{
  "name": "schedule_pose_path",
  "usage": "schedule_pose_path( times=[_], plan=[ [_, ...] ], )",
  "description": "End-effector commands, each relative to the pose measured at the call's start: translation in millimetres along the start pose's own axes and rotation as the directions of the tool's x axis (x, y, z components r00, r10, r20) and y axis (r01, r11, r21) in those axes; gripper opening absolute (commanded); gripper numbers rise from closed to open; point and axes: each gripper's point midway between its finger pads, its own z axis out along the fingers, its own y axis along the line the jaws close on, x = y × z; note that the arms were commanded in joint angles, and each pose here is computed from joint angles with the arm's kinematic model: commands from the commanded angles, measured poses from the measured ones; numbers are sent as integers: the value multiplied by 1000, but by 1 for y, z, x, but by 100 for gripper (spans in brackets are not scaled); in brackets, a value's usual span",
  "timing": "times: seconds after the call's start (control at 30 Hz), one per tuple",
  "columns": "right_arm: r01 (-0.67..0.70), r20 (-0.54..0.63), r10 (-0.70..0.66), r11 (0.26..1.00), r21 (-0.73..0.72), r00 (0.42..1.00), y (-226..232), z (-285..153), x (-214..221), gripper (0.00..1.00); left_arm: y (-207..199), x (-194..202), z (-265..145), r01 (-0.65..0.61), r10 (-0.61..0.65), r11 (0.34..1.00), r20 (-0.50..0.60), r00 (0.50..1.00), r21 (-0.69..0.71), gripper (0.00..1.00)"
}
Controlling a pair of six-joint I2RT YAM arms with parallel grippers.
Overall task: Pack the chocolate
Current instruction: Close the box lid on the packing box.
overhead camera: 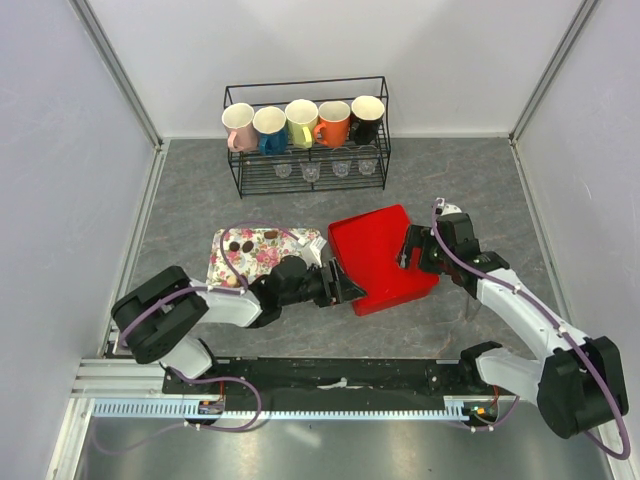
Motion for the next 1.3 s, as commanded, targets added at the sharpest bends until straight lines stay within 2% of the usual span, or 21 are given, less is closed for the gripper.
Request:
schedule_pose_path(
  times=[0.0,0.27,0.57,0.73,0.87,0.97,1.13,1.27],
  plan=[
    [-11,57,12,1000,-17,998,9,-8,-18,98,-20,-20,-1,-78,77,997,71,995,20,75],
    [-25,33,23,997,68,999,-11,2,-7,98,-19,-25,-3,-112,112,994,87,990,-9,75],
    [-48,96,40,996,79,995,-14,-7,-17,98,-16,-27,-7,-133,135,991,92,986,-34,75],
    [-74,167,58,993,90,984,-14,-28,-35,98,-15,-33,-10,-150,156,987,112,981,-62,75],
    [-73,138,58,991,109,989,-21,-26,-26,88,-12,-43,-10,-147,161,983,125,979,-112,75],
    [-60,118,53,997,50,992,-16,-17,-20,78,-12,-62,-11,-130,152,982,163,975,-140,75],
    [-79,137,89,994,-81,987,-2,-8,-30,75,-7,-93,-12,-113,156,975,223,962,-193,76],
    [-115,154,133,986,-122,979,-3,-1,-40,73,-9,-110,-5,-112,158,974,238,958,-198,76]
  ],
)
